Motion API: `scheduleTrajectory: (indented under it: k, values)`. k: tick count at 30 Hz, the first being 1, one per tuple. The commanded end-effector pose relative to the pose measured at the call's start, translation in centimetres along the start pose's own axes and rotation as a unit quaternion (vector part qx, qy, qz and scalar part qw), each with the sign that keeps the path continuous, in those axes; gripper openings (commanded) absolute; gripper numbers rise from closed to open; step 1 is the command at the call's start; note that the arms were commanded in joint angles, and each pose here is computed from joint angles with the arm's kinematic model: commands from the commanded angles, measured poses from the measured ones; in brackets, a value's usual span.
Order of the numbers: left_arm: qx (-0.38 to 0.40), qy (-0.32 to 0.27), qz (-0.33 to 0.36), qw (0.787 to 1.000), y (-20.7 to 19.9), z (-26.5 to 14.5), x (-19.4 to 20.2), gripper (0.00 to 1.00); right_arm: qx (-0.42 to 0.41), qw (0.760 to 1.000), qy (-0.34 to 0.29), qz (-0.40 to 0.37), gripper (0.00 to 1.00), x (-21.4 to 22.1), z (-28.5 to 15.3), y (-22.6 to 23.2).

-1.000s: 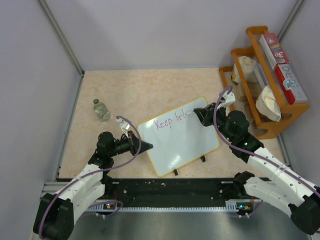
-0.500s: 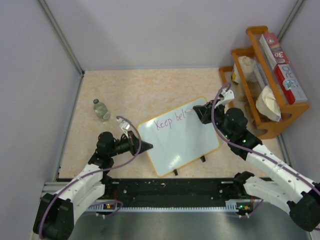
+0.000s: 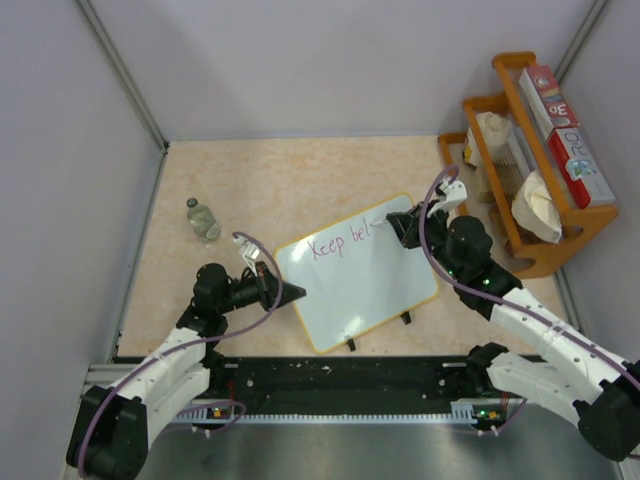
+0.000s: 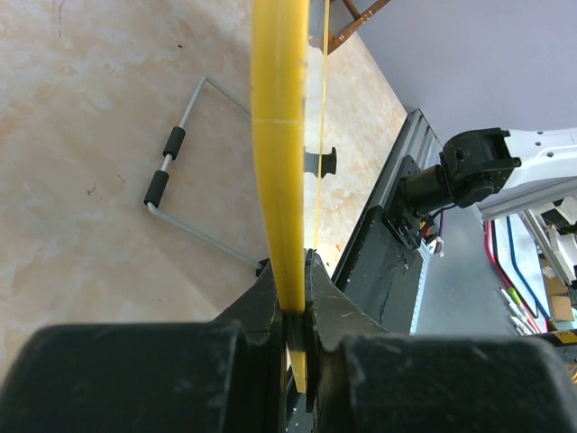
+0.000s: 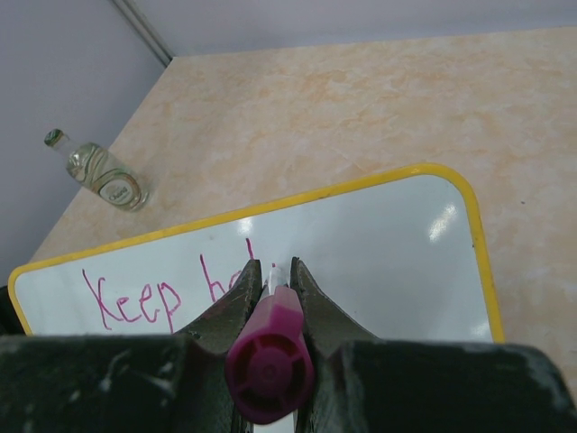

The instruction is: Write a sentence on the whiteboard

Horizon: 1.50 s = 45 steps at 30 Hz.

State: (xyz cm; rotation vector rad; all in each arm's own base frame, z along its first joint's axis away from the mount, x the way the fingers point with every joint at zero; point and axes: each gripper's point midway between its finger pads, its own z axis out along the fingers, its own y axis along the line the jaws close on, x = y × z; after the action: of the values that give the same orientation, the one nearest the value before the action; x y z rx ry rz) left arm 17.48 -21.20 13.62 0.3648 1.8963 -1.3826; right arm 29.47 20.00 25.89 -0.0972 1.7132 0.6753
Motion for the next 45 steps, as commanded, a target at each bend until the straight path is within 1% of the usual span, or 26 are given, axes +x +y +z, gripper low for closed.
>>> scheduleTrajectory:
  k: [1, 6, 12, 16, 24, 30, 37, 45]
  values:
    - [-0.009, 0.043, 0.028, 0.999, 1.5, -0.5, 3.1, 0.00, 0.010, 1.000, 0.001, -0.006, 0.00, 0.7, -0.3, -0.8]
    - [-0.009, 0.043, 0.028, 0.999, 1.5, -0.5, 3.1, 0.00, 0.013, 1.000, 0.012, -0.003, 0.00, 1.8, -0.9, -1.2]
    - [-0.011, 0.043, 0.028, 0.999, 1.5, -0.5, 3.1, 0.00, 0.008, 1.000, 0.011, 0.000, 0.00, 1.9, -1.3, -1.2]
    - [-0.010, 0.042, 0.028, 0.999, 1.5, -0.5, 3.1, 0.00, 0.000, 1.000, -0.003, 0.004, 0.00, 0.5, -1.5, -0.5]
    - [-0.010, 0.042, 0.028, 0.999, 1.5, -0.5, 3.1, 0.00, -0.033, 0.998, -0.054, 0.012, 0.00, -4.1, -2.3, 1.8]
    - [-0.010, 0.042, 0.029, 0.999, 1.5, -0.5, 3.1, 0.00, -0.026, 0.997, -0.066, 0.007, 0.00, -5.4, -1.5, 2.0]
    - [-0.011, 0.041, 0.029, 0.999, 1.5, -0.5, 3.0, 0.00, -0.017, 0.998, -0.054, 0.005, 0.00, -4.8, 0.0, 1.7]
    - [-0.011, 0.041, 0.030, 0.999, 1.5, -0.5, 3.1, 0.00, -0.005, 0.999, -0.035, 0.003, 0.00, -3.0, 0.9, 0.9]
